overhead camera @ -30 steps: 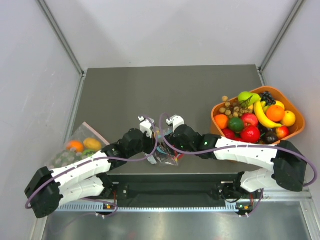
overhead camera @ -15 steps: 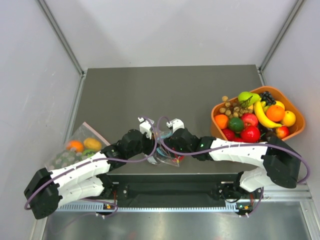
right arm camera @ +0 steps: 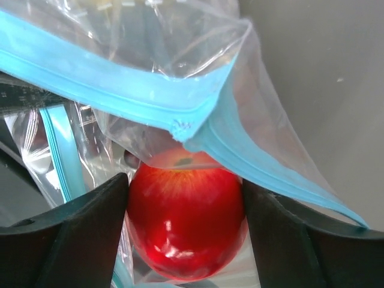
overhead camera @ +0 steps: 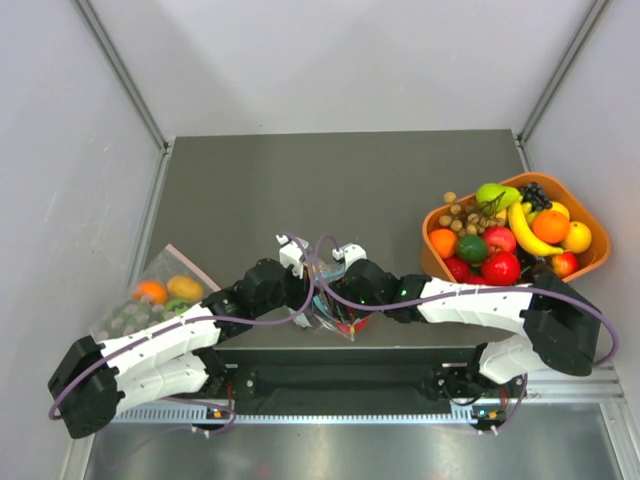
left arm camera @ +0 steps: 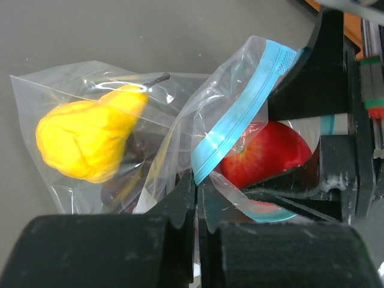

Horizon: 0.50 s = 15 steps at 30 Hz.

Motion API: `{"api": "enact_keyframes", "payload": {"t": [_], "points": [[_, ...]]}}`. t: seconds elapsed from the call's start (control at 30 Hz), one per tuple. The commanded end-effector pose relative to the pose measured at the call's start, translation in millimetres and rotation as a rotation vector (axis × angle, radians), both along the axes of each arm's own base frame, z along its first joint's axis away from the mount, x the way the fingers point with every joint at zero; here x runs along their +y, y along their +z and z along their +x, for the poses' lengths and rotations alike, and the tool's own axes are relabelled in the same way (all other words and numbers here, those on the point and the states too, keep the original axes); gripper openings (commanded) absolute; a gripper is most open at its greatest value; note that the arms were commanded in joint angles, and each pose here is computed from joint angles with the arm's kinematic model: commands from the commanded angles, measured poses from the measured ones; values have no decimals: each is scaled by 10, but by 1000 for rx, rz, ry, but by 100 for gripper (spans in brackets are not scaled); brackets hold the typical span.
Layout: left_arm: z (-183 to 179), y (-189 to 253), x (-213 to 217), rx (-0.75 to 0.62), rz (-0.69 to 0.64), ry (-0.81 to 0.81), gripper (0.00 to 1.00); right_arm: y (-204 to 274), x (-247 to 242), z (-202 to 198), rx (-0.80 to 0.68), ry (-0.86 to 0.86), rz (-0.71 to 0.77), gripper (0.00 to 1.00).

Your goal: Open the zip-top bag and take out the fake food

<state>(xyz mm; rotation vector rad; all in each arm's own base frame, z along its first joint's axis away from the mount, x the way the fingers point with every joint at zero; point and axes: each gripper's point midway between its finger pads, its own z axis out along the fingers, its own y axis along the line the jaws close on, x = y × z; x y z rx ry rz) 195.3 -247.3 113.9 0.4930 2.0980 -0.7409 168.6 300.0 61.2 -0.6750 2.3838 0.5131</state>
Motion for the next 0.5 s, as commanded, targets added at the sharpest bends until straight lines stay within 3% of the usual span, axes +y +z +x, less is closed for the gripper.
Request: {"api": "enact_keyframes", "payload": {"t": [0.0, 0.03, 0.13, 0.47], "points": [[63, 124, -30, -47, -40, 7, 0, -223, -186, -288, 104, 45, -68, 63], [63, 124, -30, -47, -40, 7, 0, -223, -200, -283, 101, 41, -72, 49], [61, 132, -24, -47, -39, 9, 0, -30, -170, -223, 59, 33, -35, 37], [67, 129, -72, -42, -44, -5, 0, 904, -234, 162, -214, -125, 182, 34]]}}
